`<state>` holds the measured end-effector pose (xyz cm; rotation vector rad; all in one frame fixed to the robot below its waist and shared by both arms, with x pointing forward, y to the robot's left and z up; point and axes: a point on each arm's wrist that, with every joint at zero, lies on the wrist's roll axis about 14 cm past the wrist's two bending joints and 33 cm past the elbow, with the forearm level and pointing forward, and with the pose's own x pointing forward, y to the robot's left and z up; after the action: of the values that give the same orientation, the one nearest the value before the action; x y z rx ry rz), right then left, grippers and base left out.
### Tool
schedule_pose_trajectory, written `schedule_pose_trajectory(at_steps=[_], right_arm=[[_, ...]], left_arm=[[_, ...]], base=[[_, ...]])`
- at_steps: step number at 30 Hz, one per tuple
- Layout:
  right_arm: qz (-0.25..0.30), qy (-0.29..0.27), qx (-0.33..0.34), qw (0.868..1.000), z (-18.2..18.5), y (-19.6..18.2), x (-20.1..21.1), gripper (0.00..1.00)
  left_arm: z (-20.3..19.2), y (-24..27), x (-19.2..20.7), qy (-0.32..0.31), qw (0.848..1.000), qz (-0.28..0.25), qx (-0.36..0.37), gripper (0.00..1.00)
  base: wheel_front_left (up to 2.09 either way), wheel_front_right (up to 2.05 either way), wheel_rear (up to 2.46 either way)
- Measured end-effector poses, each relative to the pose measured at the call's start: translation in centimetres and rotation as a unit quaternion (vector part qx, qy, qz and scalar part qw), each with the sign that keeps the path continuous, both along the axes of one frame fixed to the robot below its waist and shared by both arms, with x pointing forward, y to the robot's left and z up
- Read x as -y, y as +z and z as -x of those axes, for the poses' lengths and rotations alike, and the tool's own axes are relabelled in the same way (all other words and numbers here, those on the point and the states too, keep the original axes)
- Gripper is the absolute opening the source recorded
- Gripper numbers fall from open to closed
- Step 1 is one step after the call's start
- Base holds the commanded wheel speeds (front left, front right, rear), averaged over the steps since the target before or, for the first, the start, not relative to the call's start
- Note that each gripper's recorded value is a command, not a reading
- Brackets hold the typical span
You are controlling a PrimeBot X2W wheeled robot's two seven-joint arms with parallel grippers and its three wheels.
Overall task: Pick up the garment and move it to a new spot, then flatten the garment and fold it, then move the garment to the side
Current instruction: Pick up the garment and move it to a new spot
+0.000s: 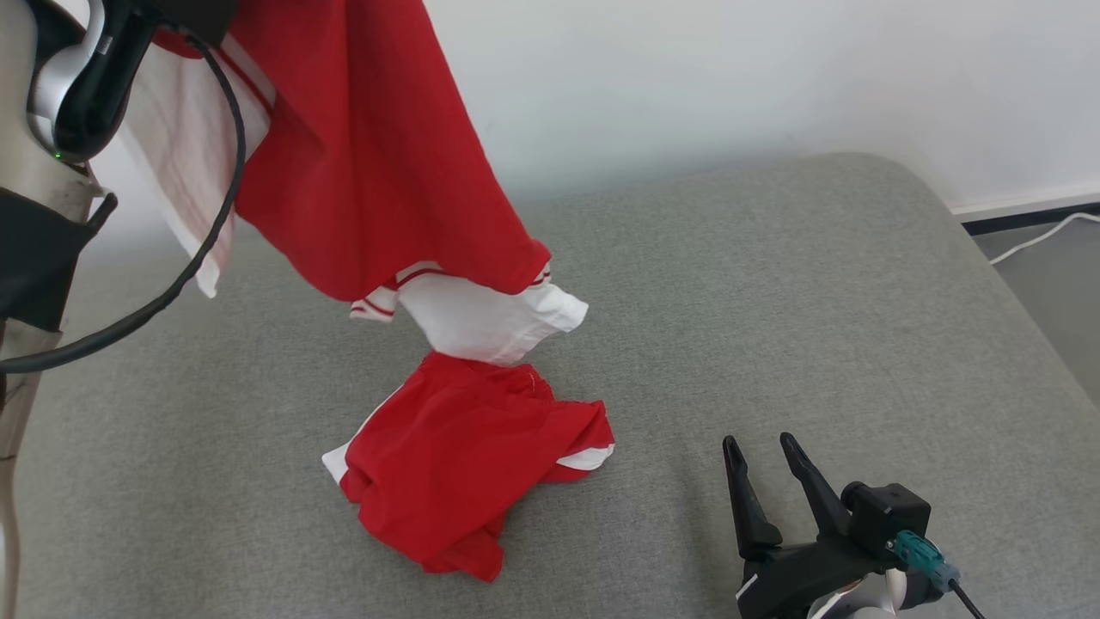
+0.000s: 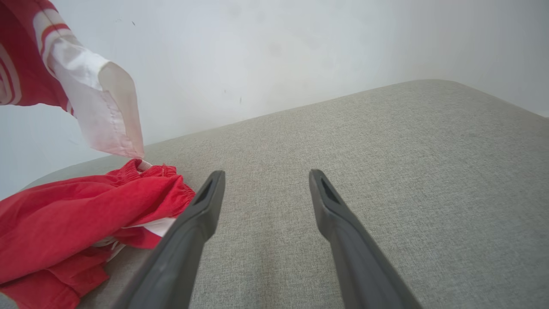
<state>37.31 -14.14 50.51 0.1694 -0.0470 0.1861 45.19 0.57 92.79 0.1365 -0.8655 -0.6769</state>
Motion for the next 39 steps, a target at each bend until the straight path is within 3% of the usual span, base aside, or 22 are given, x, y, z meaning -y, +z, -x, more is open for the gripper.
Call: schedule_pose_trajectory(at_steps=[6, 19, 28, 39], right_arm=[[0.0, 0.015, 0.0, 1.0, -0.5, 0.0, -1.0, 1.0], [0.006, 0.078, 0.026, 0.997, -2.6, 1.3, -4.8, 1.0], [0.018, 0.14, 0.073, 0.987, -4.3, 3.6, -8.7, 1.0], [0.015, 0.208, 0.118, 0.971, -5.0, 5.4, -12.9, 1.0]], left_arm=[[-1.4, -1.0, -2.3, 0.034, 0.999, -0.003, -0.014, 0.0], [-3.4, -2.8, -13.2, 0.165, 0.986, 0.021, -0.03, 0.0], [-3.5, -6.2, -24.1, 0.296, 0.953, 0.03, -0.057, 0.0], [-3.8, -11.7, -33.2, 0.398, 0.909, 0.045, -0.111, 0.0]], base=[[0.0, 0.0, 0.0], [0.0, 0.0, 0.0], [0.0, 0.0, 0.0], [0.0, 0.0, 0.0]])
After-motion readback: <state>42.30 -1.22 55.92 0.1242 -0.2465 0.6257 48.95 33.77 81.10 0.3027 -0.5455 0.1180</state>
